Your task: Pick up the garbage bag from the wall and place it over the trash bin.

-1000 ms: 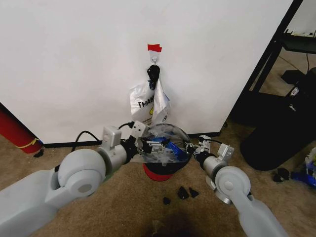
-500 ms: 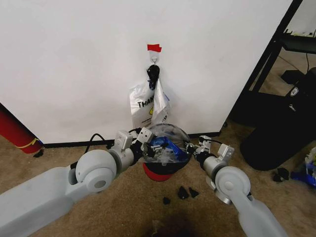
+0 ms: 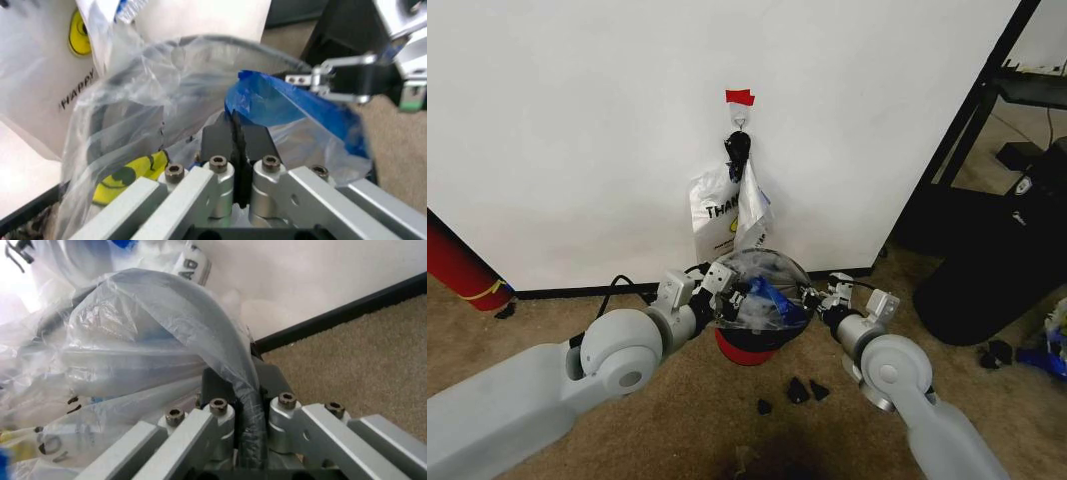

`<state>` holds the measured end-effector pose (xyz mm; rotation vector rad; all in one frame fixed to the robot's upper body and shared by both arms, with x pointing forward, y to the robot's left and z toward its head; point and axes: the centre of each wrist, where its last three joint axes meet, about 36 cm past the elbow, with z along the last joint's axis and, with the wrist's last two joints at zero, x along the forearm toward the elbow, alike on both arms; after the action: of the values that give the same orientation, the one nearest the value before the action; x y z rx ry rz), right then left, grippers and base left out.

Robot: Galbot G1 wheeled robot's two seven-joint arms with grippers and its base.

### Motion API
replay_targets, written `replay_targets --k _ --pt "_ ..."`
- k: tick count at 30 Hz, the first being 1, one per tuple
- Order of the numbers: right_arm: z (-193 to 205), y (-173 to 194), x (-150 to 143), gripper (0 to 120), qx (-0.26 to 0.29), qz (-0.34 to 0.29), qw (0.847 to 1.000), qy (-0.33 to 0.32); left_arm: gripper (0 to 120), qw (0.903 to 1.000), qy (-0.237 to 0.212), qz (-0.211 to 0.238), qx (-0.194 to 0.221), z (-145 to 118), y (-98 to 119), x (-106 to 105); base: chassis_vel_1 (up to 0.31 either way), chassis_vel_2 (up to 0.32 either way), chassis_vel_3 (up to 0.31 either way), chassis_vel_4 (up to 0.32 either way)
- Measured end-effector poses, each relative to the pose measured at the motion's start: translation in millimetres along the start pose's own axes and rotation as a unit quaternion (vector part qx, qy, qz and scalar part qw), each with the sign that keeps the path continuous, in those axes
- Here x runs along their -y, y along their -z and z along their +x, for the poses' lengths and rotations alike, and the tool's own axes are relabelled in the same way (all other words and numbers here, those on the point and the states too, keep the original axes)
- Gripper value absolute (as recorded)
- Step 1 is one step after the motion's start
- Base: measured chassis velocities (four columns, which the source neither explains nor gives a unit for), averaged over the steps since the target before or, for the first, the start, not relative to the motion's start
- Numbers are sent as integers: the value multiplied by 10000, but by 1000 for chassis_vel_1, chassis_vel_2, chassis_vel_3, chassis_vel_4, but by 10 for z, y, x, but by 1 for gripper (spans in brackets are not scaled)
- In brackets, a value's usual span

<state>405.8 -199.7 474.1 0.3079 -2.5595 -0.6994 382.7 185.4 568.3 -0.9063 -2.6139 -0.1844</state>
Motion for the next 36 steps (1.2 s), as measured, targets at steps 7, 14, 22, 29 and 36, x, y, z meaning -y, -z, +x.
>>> replay_targets --k 7,14,22,29,36 --pt "-59 60 -24 1 -15 -262 9996 -97 0 9991 -241 129 331 303 -105 207 0 0 0 0" --pt "-60 176 3 1 72 -477 9985 -252 0 9972 -634 354 205 473 -389 482 0 0 0 0" --pt "21 279 12 1 109 -716 9970 -269 0 9966 -777 235 139 358 -744 583 0 0 0 0" --pt "46 274 -69 1 99 -884 9958 -202 0 9965 -744 373 72 -21 -1004 611 0 0 0 0" --pt "82 285 -75 1 88 -865 9960 -194 0 9986 -488 -43 -181 -287 -1338 550 0 0 0 0"
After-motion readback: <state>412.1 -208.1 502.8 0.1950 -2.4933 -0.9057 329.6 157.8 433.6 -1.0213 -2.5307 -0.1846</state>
